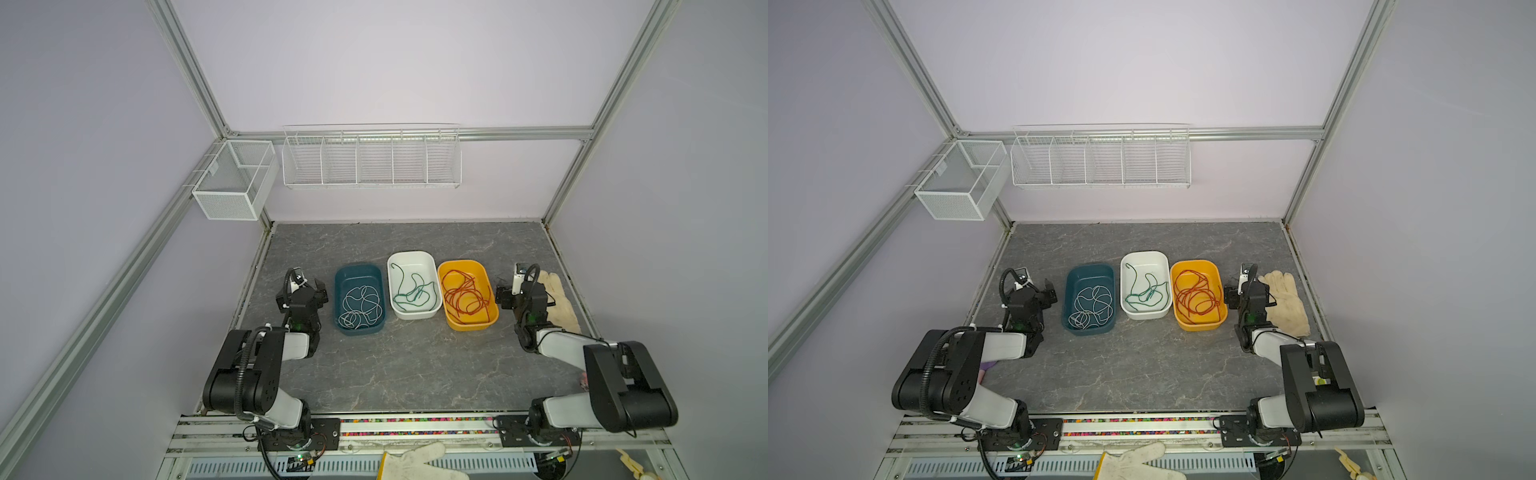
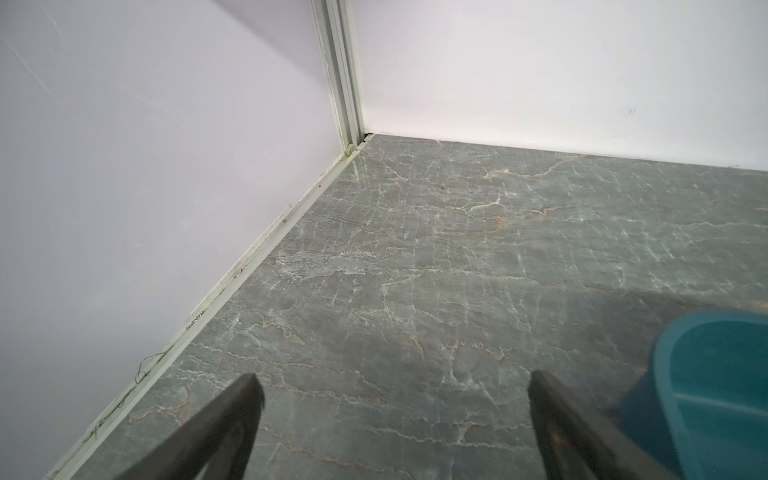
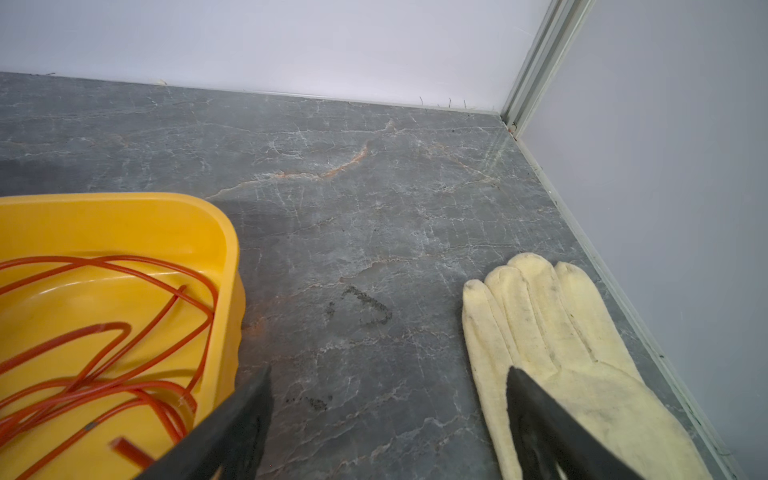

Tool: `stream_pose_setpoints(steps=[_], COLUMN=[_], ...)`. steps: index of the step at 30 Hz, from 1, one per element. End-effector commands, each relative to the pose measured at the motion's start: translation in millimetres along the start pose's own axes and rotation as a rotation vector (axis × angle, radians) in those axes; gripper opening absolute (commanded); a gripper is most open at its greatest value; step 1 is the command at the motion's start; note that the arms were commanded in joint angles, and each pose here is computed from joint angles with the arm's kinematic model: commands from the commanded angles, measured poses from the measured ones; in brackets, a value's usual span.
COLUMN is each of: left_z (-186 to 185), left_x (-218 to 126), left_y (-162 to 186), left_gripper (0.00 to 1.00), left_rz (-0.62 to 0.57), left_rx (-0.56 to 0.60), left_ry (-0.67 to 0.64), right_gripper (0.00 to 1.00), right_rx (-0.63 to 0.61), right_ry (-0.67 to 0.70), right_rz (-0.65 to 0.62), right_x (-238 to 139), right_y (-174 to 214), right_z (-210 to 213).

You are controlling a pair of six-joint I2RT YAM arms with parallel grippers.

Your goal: Untangle the cables

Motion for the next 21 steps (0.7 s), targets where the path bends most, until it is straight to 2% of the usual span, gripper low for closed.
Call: stream_pose_setpoints(steps=[1,5,21], left_z=[2,2,1], left_x=[0,0,1], left_y=[-3,-3,-4], left_gripper=[0.99,0.99,0.99], left_rz=[-0.064,-0.062,-0.052], left_rx=[-0.034,-0.033,-0.03], left_ry=[-0.01,-0.007,-0.008], right_gripper=[0.89,0.88,0.88], right_rx=[-0.022,0.064,0.059], right_ry=[-0.019,-0.084,-0.098], right_rz=[-0.034,-0.036,-0.052], right_x=[7,12,12], right_y=[-4,8,9], right_z=[-1,-13,-12])
Point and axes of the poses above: each gripper's point midway between its finger pads, its own x axis out along the fingers, its own z axis along the line the jaws close on, y = z × x, the point moved 8 cm from there along -x, back along the fingers, and after that the axes turned 6 degrees about -x, right-handed, at the moved point
